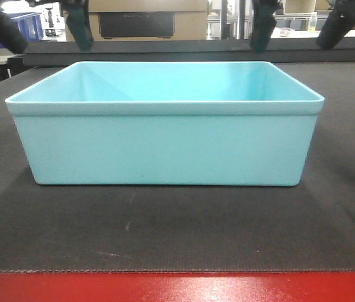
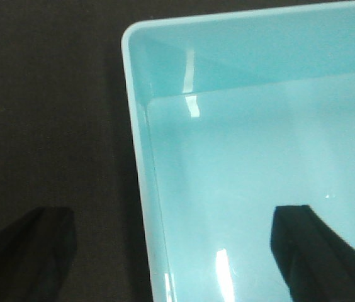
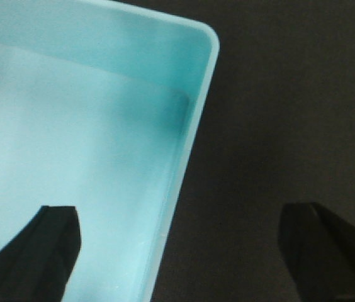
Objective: Fetch blue bin and place on conveyor start
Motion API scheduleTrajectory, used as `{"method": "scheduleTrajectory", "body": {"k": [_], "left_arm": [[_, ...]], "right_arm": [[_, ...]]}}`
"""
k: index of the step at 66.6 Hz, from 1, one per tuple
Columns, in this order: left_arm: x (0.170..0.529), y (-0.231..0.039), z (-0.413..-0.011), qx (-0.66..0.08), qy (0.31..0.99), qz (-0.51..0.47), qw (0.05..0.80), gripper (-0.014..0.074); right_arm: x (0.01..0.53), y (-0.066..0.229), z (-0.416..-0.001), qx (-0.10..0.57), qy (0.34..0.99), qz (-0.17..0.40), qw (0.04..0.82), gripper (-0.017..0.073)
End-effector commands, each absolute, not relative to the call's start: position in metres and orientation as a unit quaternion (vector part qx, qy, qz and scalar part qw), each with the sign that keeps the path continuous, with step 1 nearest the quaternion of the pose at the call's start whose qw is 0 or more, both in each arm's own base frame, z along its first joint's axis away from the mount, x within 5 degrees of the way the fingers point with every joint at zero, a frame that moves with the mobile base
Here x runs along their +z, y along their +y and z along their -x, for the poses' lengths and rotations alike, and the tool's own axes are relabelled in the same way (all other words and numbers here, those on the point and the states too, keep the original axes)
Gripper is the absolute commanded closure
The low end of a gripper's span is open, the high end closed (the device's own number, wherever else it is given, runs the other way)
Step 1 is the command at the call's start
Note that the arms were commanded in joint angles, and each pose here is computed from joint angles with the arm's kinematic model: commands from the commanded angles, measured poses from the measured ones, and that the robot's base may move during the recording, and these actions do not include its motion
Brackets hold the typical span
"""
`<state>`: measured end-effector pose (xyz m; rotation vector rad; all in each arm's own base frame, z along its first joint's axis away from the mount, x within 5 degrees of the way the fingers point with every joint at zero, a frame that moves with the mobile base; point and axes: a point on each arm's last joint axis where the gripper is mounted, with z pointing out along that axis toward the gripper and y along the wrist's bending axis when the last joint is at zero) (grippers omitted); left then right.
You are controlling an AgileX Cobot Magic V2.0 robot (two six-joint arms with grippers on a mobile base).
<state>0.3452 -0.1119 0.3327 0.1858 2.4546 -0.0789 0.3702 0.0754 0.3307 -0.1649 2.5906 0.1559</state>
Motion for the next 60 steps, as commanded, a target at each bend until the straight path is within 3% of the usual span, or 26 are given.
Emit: {"method": "scheduleTrajectory", "body": {"k": [1, 11, 23, 36, 60], "left_arm": [[0.363, -0.106, -0.330, -0.030, 0.925, -0.074, 0.370, 0.0151], [0.404, -0.080, -0.300, -0.030, 0.906, -0.052, 0.420, 0.0347], [0.426, -0.041, -0.262, -0.005, 0.892, -0.023, 0.452, 0.0689], [0.409, -0.012, -0.221, 0.018, 0.877, 0.000, 0.479, 0.0704], [0.342, -0.003, -0.133, 0.014, 0.815, -0.016, 0.579, 0.0704]], "right_arm": [[0.362, 0.061, -0.356, 0.050, 0.947, 0.051, 0.313, 0.0113], [0.405, 0.036, -0.325, 0.045, 0.929, 0.021, 0.368, 0.0373], [0.433, 0.012, -0.287, 0.010, 0.910, 0.002, 0.415, 0.0725], [0.422, 0.006, -0.243, -0.014, 0.896, 0.007, 0.444, 0.0712], [0.367, 0.004, -0.161, -0.006, 0.831, 0.015, 0.556, 0.0712]]}}
